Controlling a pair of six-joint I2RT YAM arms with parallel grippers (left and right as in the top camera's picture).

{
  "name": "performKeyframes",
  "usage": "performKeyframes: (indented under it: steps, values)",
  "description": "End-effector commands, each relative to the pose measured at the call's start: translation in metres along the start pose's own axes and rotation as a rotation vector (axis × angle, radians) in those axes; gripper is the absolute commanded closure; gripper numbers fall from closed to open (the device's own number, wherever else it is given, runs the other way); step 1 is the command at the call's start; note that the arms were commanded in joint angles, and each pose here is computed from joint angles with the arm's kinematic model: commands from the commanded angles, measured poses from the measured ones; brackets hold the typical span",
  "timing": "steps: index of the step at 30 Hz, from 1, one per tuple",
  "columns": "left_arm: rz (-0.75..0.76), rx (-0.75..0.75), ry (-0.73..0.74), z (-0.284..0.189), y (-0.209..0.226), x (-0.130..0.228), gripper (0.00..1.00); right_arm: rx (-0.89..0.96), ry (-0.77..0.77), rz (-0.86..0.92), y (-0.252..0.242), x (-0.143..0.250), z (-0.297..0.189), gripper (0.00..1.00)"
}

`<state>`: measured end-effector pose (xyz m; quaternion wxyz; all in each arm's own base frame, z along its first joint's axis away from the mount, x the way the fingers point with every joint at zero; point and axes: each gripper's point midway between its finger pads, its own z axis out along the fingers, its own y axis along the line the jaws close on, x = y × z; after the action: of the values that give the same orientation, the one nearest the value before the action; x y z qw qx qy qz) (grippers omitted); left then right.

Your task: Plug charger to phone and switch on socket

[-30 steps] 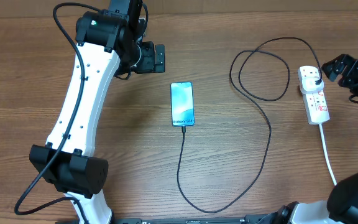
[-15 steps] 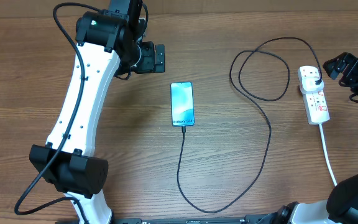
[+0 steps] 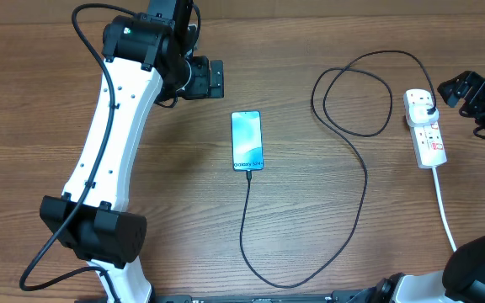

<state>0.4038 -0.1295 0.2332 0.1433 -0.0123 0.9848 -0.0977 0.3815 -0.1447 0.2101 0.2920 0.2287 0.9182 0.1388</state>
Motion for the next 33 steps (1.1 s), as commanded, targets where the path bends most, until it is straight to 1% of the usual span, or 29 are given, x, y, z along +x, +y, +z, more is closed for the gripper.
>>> performKeyframes:
  steps: [1,10,13,20,24,29,33]
  values:
    - [0.020,-0.011,0.000,0.001,0.001,-0.001,0.00,-0.002,-0.030,-0.012,0.003,-0.007,-0.008,0.00]
    - [0.020,-0.011,0.001,0.002,0.001,-0.001,0.00,-0.002,-0.030,-0.012,0.003,-0.007,-0.008,0.00]
    - [0.021,-0.026,-0.019,0.001,0.003,-0.005,0.00,-0.002,-0.030,-0.011,0.003,-0.007,-0.008,0.00]
    - [0.040,-0.073,-0.098,-0.001,0.004,-0.021,0.00,-0.002,-0.030,-0.011,0.003,-0.007,-0.008,0.00]
    - [0.068,-0.113,-0.172,-0.005,-0.003,-0.032,0.00,-0.002,-0.030,-0.011,0.003,-0.007,-0.008,0.00]
    - [0.093,-0.164,-0.254,-0.019,-0.008,-0.039,0.00,-0.002,-0.030,-0.012,0.003,-0.007,-0.008,0.00]
    - [0.088,-0.175,-0.305,-0.030,-0.004,-0.041,0.00,-0.002,-0.030,-0.011,0.003,-0.007,-0.008,0.00]
